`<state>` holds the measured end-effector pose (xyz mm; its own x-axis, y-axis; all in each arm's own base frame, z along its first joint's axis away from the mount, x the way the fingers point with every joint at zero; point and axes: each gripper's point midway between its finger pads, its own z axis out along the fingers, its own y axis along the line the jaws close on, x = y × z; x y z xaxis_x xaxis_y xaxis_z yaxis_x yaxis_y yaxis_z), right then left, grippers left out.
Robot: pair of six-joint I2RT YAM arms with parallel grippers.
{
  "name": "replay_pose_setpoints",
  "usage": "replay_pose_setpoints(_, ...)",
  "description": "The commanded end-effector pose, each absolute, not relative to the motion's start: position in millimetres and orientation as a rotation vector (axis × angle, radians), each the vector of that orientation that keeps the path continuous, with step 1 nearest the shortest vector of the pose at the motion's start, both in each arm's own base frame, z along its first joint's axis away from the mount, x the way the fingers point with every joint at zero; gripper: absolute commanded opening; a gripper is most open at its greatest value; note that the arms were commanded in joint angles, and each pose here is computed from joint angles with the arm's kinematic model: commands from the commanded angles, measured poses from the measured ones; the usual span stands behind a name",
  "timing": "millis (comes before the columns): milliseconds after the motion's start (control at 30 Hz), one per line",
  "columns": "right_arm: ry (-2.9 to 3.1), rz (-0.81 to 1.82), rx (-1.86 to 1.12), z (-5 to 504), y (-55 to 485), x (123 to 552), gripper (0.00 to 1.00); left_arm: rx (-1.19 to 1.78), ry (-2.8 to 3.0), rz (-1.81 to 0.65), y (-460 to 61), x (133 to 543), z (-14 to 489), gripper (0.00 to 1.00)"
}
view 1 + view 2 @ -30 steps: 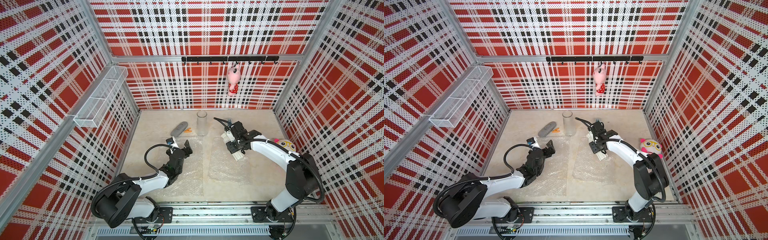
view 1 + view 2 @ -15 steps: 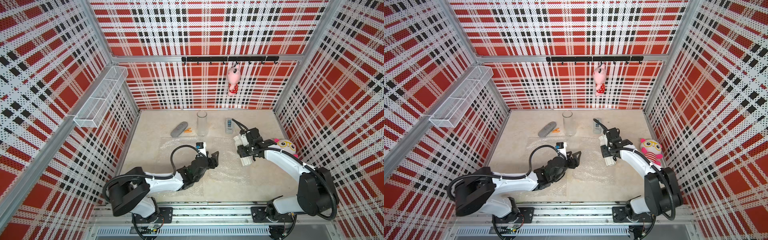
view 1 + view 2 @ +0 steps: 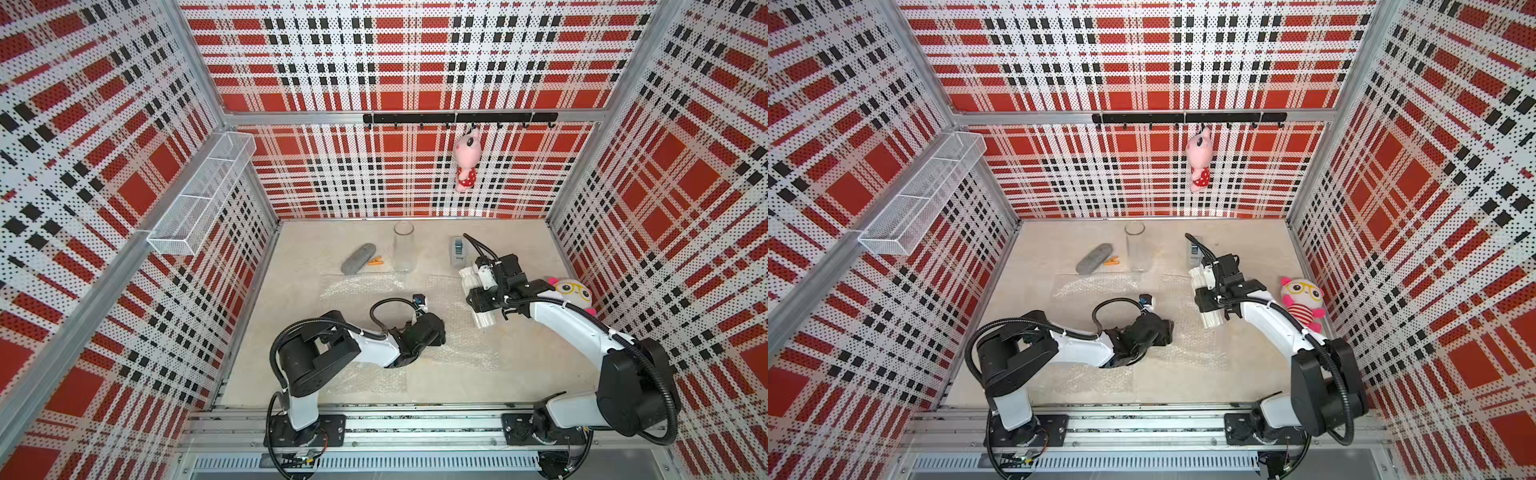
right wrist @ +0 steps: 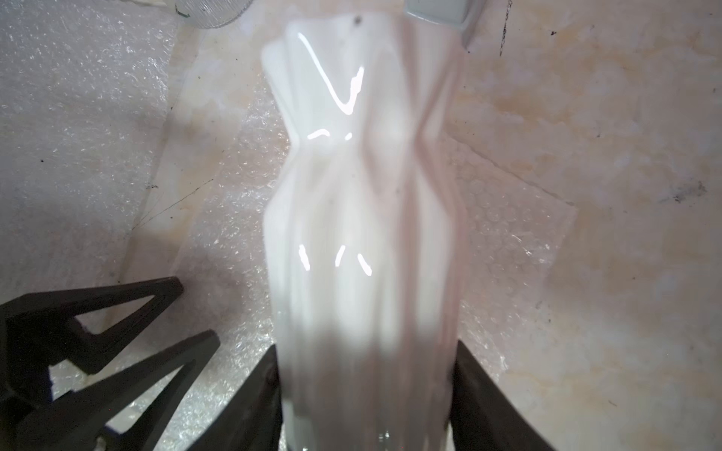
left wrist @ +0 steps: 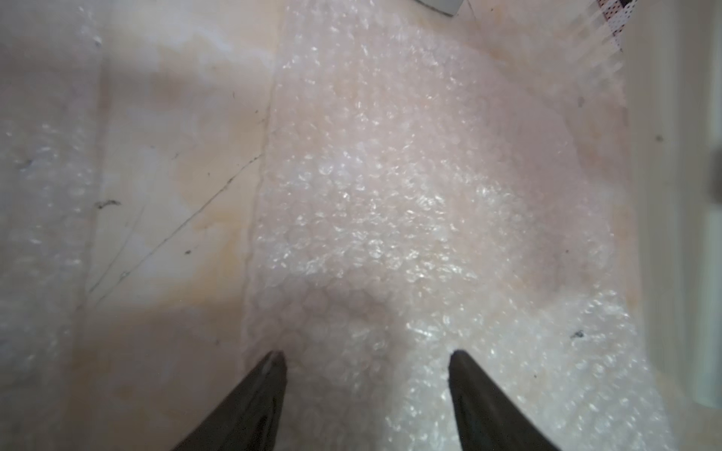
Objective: Wrap vases in bubble wrap
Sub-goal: Move the bubble wrap to the center of the board, then place the vase in bubble wrap.
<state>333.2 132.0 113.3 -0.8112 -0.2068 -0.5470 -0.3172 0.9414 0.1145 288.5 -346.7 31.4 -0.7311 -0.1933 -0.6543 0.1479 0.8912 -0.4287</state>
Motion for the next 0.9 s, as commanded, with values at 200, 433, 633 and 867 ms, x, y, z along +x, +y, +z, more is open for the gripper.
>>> replay_pose_setpoints(200,2.457,0.252,-0.605,127,165,339,0.23,-0.148,2.446,-0.521,-307,305,-3,0.7)
replay_pose_setpoints(433,2.464,0.058,-0.85,113,182,335,0.22,-0.053,2.315,-0.671,-332,305,63,0.73)
replay_pose_setpoints(633,2.421,-0.042,-0.954,114,185,326,0.19,-0.262,2.301,-0.58,-266,302,79,0.72)
replay_pose_setpoints(867,2.261,-0.265,-1.243,106,202,313,0.15,-0.5,2.193,-0.566,-175,295,82,0.72)
